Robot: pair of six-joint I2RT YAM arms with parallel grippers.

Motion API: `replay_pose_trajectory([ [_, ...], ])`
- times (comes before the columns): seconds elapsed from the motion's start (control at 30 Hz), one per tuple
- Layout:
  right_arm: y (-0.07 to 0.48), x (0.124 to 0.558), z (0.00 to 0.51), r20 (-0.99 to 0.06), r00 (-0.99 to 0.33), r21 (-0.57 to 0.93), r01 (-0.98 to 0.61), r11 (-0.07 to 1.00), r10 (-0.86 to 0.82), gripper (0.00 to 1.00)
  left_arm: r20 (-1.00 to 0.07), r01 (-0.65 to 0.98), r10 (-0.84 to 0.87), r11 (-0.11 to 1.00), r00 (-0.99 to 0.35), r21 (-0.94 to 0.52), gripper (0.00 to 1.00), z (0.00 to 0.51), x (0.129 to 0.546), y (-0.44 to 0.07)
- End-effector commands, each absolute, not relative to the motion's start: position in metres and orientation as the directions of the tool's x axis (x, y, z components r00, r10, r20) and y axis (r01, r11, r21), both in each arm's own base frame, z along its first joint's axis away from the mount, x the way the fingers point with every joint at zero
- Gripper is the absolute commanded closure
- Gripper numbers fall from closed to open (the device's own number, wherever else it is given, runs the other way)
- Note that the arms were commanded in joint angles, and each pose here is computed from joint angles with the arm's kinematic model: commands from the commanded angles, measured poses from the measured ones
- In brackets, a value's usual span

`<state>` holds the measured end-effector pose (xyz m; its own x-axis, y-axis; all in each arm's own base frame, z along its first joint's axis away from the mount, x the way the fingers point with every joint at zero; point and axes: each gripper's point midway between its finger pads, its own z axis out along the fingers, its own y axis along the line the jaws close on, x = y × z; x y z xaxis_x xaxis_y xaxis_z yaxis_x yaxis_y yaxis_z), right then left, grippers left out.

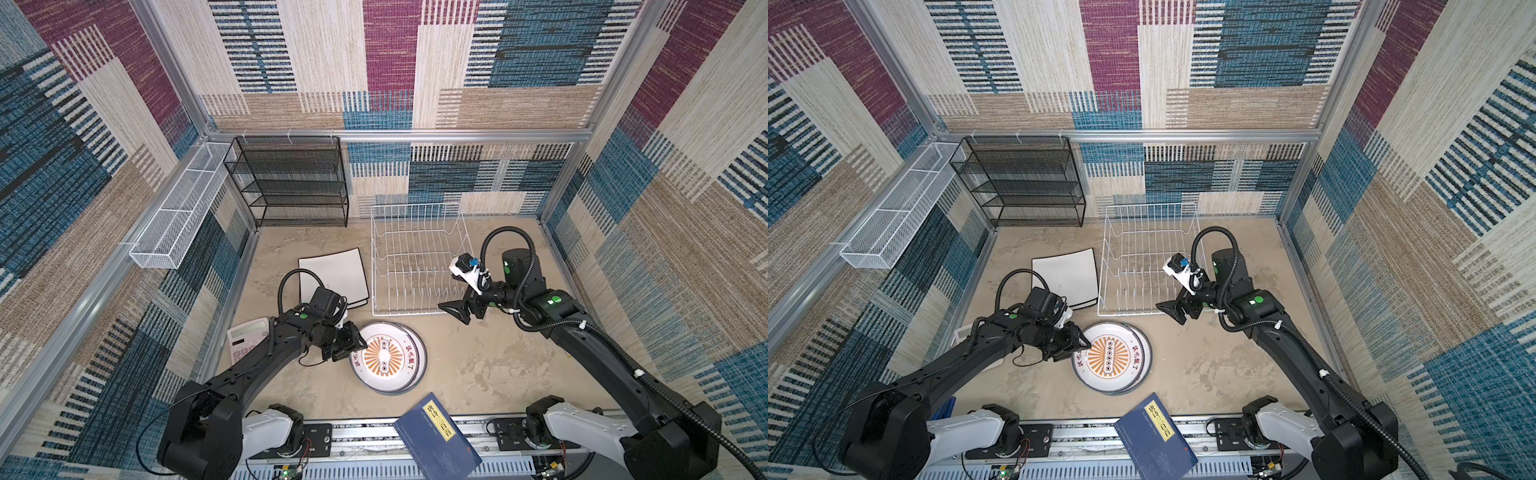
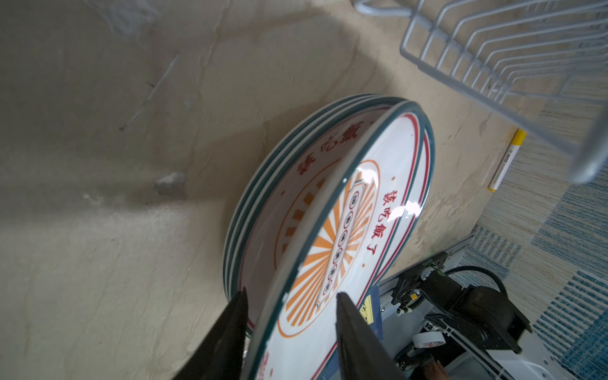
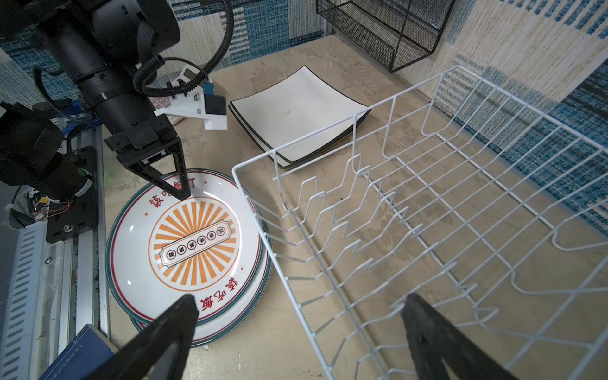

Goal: Unload the plates from the dish rack
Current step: 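Lower the plate onto the orange-sunburst plate stack with the left gripper, then open the left gripper and draw it back from the stack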

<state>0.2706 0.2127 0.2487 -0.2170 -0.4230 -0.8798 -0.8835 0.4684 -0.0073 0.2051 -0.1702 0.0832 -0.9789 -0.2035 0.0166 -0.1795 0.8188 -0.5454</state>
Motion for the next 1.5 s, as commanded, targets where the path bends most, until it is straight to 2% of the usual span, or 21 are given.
replay_pose_trajectory([
  [0.0, 0.216, 0.273, 0.261, -0.9, -0.183, -0.022, -0.887, 0.461, -0.395, 0.01, 0.011, -0.152, -0.174, 0.824, -0.985, -0.545, 0.55, 0.085, 0.208, -0.174],
  [0.23, 0.215, 0.273, 0.26, -0.898, -0.188, -0.022, -0.883, 0.468, -0.397, 0.01, 0.03, -0.14, -0.148, 0.833, -0.989, -0.536, 0.53, 0.082, 0.21, -0.182],
  [0.5, 0.215, 0.275, 0.26, -0.897, -0.189, -0.025, -0.881, 0.472, -0.4, 0.01, 0.067, -0.155, -0.141, 0.851, -0.988, -0.502, 0.45, 0.073, 0.201, -0.178],
  [0.93, 0.214, 0.277, 0.262, -0.901, -0.186, -0.029, -0.875, 0.483, -0.392, 0.01, 0.04, -0.12, -0.114, 0.9, -0.993, -0.42, 0.45, 0.088, 0.201, -0.163],
  [1.07, 0.21, 0.282, 0.267, -0.906, -0.189, -0.04, -0.851, 0.523, -0.378, 0.01, -0.046, -0.081, -0.11, 0.905, -0.993, -0.417, 0.42, 0.112, 0.21, -0.16],
  [1.2, 0.198, 0.298, 0.277, -0.919, -0.181, -0.083, -0.779, 0.621, -0.35, 0.01, -0.235, 0.012, -0.085, 0.923, -0.968, -0.385, 0.39, 0.161, 0.229, -0.149],
  [1.23, 0.195, 0.3, 0.282, -0.925, -0.168, -0.099, -0.759, 0.643, -0.34, 0.01, -0.286, 0.025, -0.085, 0.932, -0.955, -0.362, 0.35, 0.172, 0.234, -0.144],
  [1.27, 0.19, 0.303, 0.287, -0.932, -0.157, -0.112, -0.732, 0.672, -0.326, 0.01, -0.352, 0.035, -0.089, 0.942, -0.932, -0.332, 0.22, 0.185, 0.239, -0.136],
  [1.37, 0.159, 0.322, 0.304, -0.961, -0.131, -0.132, -0.552, 0.823, -0.243, 0.01, -0.516, 0.054, -0.079, 0.97, -0.853, -0.238, 0.01, 0.218, 0.25, -0.113],
  [1.47, 0.127, 0.33, 0.309, -0.978, -0.104, -0.128, -0.385, 0.914, -0.181, 0.01, -0.641, 0.046, -0.061, 0.988, -0.765, -0.15, 0.0, 0.237, 0.257, -0.092],
])
